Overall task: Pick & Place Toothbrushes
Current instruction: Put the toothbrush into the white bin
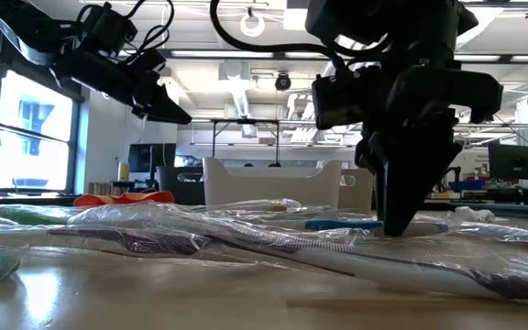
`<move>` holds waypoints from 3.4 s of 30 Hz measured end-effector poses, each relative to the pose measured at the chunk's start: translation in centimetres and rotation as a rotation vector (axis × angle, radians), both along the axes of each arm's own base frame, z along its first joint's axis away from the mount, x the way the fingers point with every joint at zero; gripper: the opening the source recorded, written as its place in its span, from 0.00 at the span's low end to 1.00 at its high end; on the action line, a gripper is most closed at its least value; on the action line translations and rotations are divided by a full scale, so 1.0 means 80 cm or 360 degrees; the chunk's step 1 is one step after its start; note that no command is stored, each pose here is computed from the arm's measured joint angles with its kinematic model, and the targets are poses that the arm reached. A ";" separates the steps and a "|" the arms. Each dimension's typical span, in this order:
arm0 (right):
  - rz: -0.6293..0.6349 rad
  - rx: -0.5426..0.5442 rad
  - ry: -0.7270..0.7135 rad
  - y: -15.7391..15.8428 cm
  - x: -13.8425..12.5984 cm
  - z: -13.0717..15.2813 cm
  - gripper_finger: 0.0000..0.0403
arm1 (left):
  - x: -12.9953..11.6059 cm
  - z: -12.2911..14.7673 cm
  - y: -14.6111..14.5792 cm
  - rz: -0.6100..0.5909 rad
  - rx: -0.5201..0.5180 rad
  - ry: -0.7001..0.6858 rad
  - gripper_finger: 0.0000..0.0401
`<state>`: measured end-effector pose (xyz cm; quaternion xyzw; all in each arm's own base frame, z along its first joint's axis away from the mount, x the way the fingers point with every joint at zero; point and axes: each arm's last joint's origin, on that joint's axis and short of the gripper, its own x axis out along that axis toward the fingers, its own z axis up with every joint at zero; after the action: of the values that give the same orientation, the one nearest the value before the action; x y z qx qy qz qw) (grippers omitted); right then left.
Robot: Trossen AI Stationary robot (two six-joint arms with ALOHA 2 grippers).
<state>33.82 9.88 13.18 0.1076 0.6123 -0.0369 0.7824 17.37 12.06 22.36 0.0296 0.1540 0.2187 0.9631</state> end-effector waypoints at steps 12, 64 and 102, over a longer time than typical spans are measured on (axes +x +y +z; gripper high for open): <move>0.0057 -0.0033 -0.0011 0.010 -0.003 -0.001 0.09 | -0.001 -0.003 -0.001 0.0001 -0.0026 0.0029 0.42; -0.0272 -0.0432 -0.0748 -0.030 -0.035 0.153 0.04 | -0.001 -0.003 0.000 0.0001 -0.0025 0.0027 0.42; -0.0456 -0.0472 -0.0831 -0.197 -0.007 0.152 0.04 | 0.003 0.020 0.002 0.0001 0.0162 -0.0224 0.42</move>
<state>33.29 -5.88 25.36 0.0835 0.3577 -0.2065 0.9069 17.64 12.26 23.99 0.0632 0.0746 0.2280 0.9687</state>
